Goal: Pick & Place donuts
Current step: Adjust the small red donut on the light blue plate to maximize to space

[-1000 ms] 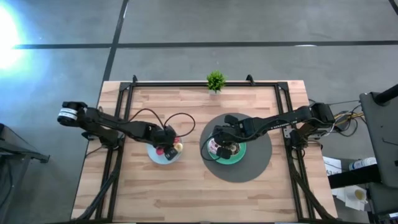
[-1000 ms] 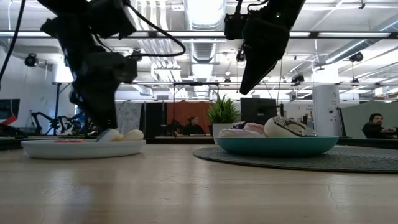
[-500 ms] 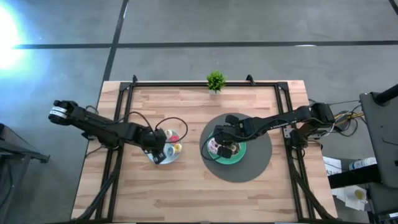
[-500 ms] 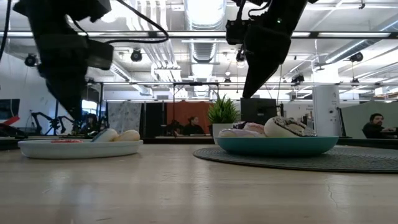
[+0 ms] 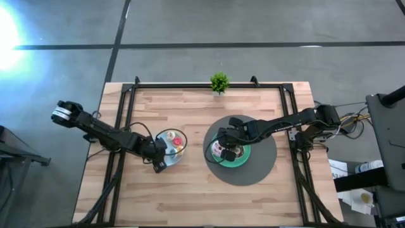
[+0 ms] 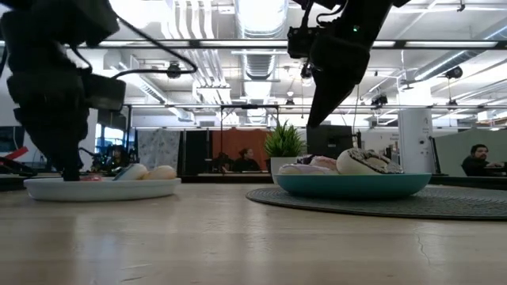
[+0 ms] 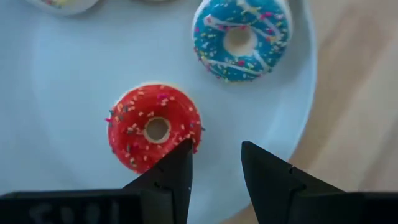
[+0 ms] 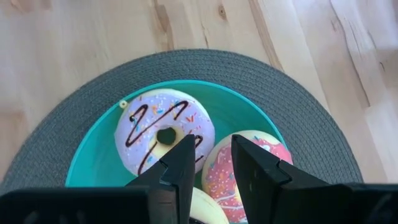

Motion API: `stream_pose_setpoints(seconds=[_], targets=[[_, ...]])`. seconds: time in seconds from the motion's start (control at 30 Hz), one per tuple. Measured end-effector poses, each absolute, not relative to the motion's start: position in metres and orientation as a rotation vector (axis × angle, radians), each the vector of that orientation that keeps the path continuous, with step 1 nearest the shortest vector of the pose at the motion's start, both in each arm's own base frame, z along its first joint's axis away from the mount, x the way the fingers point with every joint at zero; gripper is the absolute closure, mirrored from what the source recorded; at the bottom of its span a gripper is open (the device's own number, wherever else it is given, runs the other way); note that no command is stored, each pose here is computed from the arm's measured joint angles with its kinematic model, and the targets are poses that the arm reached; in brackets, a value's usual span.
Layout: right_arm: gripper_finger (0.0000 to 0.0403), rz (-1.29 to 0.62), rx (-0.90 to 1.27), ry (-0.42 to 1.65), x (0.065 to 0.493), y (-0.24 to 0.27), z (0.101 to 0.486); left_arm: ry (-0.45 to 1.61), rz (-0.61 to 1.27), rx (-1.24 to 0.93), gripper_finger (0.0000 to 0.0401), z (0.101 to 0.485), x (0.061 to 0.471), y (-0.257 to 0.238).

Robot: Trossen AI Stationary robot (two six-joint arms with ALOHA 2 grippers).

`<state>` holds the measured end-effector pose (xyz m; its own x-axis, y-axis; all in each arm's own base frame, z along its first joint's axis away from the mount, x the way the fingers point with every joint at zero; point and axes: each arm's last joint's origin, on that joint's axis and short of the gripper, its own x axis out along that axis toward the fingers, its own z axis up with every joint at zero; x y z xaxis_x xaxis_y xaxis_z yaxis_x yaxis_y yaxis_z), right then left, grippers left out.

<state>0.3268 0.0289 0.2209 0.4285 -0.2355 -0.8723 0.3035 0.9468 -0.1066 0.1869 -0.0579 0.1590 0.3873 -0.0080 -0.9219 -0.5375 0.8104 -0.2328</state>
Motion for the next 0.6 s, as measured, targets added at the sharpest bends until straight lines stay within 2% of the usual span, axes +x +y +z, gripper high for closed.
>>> stream_pose_setpoints(seconds=[0.2, 0.4, 0.6], targets=[[0.0307, -0.335, 0.072, 1.073, 0.327, 0.029, 0.222, 1.169, 0.468, -0.549, 0.0285, 0.152, 0.177, -0.052], [0.0307, -0.262, 0.088, 0.953, 0.339, 0.029, 0.228, 1.104, 0.436, -0.581, 0.0285, 0.155, 0.183, -0.054], [0.0307, -0.208, 0.532, 0.807, 0.365, -0.021, 0.221, 0.953, 0.355, -0.651, 0.0285, 0.161, 0.199, -0.059]])
